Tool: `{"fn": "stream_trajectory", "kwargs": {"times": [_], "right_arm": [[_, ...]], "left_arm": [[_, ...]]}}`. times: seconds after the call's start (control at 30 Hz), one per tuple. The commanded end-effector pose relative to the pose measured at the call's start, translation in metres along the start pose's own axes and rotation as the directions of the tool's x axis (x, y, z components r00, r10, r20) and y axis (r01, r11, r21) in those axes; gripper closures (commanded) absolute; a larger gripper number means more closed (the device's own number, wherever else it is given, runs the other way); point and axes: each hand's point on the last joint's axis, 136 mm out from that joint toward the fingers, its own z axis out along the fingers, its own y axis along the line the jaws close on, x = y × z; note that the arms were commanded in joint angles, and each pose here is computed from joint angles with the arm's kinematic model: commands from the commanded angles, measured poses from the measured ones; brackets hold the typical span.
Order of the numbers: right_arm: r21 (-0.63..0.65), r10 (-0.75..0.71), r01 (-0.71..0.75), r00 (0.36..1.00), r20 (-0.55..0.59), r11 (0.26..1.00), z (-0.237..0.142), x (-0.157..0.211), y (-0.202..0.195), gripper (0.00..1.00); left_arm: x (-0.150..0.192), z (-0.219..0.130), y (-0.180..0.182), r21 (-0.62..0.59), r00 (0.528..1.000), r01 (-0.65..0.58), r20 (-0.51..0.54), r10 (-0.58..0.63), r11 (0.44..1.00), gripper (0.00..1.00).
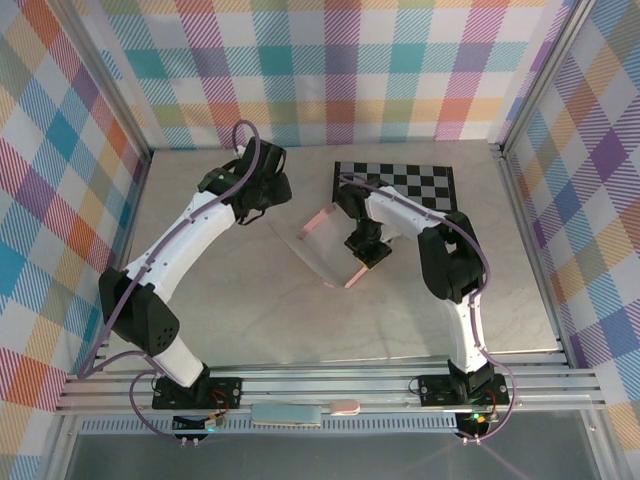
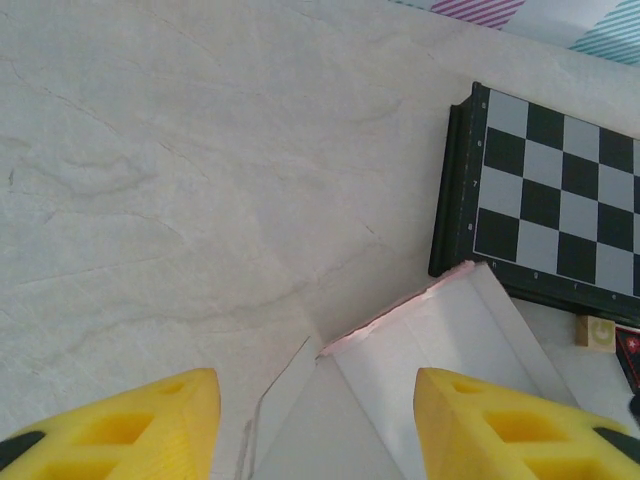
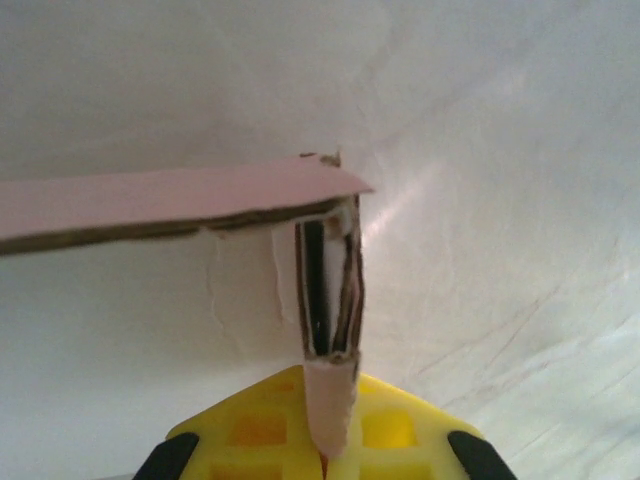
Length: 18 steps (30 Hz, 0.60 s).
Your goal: Fold the paper box
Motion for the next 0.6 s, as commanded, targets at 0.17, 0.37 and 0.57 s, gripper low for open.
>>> {"fn": "stream_trajectory", "kwargs": {"times": [0.17,0.37,0.57], "right_arm": [[0.029,0.368,-0.379,0.875,-0.315,0.925,0.028,0.048,0.001,1.0],[-0.014,0.413,-0.435,0.864,-0.288,0.9,0.013,0.043,-0.001,0.7],[-0.11,0.353,-0.389,0.901,-0.252,0.915,-0.012,0.032,0.0,0.46]], "left_arm": [[-0.003,-0.013,-0.002,0.013,0.999,-0.03,-0.038,0.03,0.999,0.47],[0.0,-0.019,-0.003,0.029,0.996,-0.063,-0.057,0.064,0.998,0.46],[0.012,-0.014,-0.012,0.089,0.991,-0.077,-0.1,0.086,0.993,0.45]]}}
